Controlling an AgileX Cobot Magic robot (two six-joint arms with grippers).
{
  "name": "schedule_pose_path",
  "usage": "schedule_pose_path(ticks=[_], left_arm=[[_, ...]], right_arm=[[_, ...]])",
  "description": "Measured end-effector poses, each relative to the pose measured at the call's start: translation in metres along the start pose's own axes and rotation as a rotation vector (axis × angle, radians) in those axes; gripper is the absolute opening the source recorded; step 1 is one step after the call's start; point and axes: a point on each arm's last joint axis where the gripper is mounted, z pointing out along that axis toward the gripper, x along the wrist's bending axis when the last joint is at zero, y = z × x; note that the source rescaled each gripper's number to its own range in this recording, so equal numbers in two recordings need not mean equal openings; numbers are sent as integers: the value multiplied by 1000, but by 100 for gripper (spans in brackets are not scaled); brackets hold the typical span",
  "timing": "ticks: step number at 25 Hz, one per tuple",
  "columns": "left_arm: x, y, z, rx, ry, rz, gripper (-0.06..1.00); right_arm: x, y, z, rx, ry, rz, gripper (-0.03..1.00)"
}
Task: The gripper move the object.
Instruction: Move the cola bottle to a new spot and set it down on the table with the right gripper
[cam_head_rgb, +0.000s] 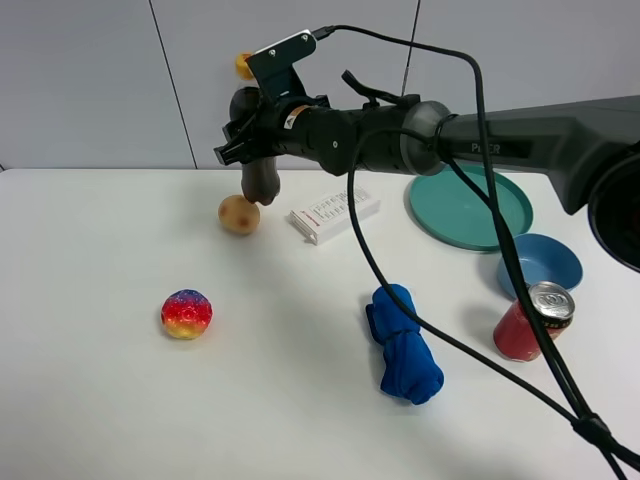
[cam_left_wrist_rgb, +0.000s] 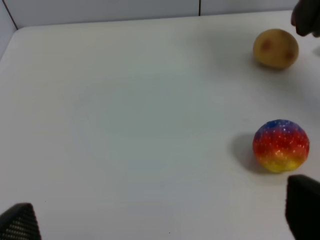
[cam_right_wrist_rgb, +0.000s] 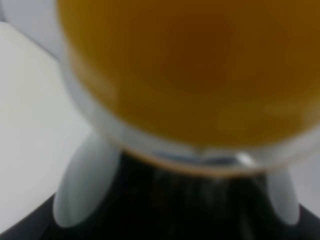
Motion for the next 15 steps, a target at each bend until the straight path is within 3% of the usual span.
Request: schedule_pose_path(ticks=[6, 15], left_arm=[[0, 0, 0, 0, 0, 0, 100], [0, 0, 0, 0, 0, 0, 100]], right_arm=[[-19, -20, 16, 27, -40, 18, 0], [-20, -33, 43, 7, -51, 18, 0]])
